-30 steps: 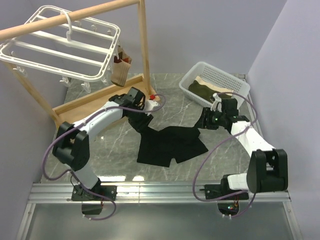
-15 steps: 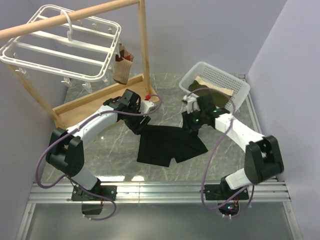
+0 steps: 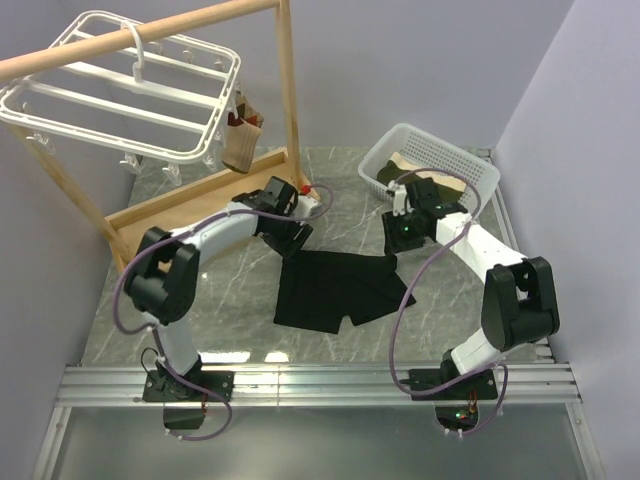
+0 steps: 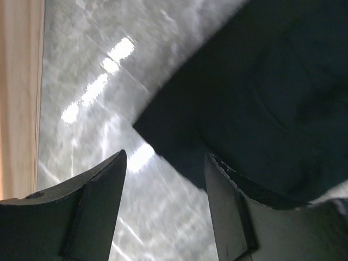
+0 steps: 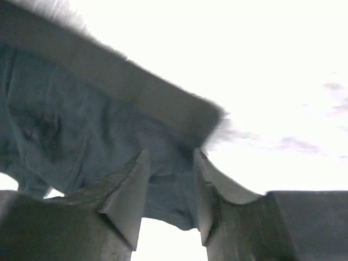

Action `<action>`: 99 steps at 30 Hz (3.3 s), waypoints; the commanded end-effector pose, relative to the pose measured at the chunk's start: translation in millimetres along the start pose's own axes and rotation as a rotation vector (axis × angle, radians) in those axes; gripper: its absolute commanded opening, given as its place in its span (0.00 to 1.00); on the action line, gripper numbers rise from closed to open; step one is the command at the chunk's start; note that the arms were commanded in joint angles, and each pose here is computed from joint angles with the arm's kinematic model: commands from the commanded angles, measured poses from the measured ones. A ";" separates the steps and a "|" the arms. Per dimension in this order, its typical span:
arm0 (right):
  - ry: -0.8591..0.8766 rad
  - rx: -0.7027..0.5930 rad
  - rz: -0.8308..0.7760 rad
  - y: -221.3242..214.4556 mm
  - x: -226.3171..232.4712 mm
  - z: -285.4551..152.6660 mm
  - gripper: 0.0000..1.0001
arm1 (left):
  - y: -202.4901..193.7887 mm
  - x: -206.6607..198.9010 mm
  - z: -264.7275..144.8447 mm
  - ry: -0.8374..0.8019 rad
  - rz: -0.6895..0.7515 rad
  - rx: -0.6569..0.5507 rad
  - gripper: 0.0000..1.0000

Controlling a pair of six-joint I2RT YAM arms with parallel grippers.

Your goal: Clip the underwear to the hanger

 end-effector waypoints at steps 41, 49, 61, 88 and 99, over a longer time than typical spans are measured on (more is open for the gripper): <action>-0.009 0.696 -0.158 -95.5 2.0 12.3 0.27 | -63.3 5.5 7.2 0.126 -0.099 0.250 0.02; 0.093 0.640 -0.184 -77.1 16.6 -18.2 0.26 | -51.4 -5.2 -22.7 0.037 -0.023 0.126 0.49; 0.107 -0.267 -0.167 71.4 56.8 -119.4 0.78 | -1.5 -60.6 -180.4 -0.145 0.194 -0.483 0.99; 0.422 -0.930 -0.603 171.3 198.1 -216.7 1.00 | -83.4 -67.5 -389.5 0.424 -0.759 -1.387 0.95; 0.829 -0.921 -0.436 177.7 260.3 -216.4 1.00 | -62.6 -2.0 -416.8 0.649 -0.716 -1.306 0.74</action>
Point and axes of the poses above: each gripper's point midway between its finger pads, its own z axis out along the fingers, its own x axis along the line the jaws close on, y = z × x, the point moved 7 cm from there along -z, back along the fingers, and after that the axes turned 1 degree about z, right-handed, at the moved point
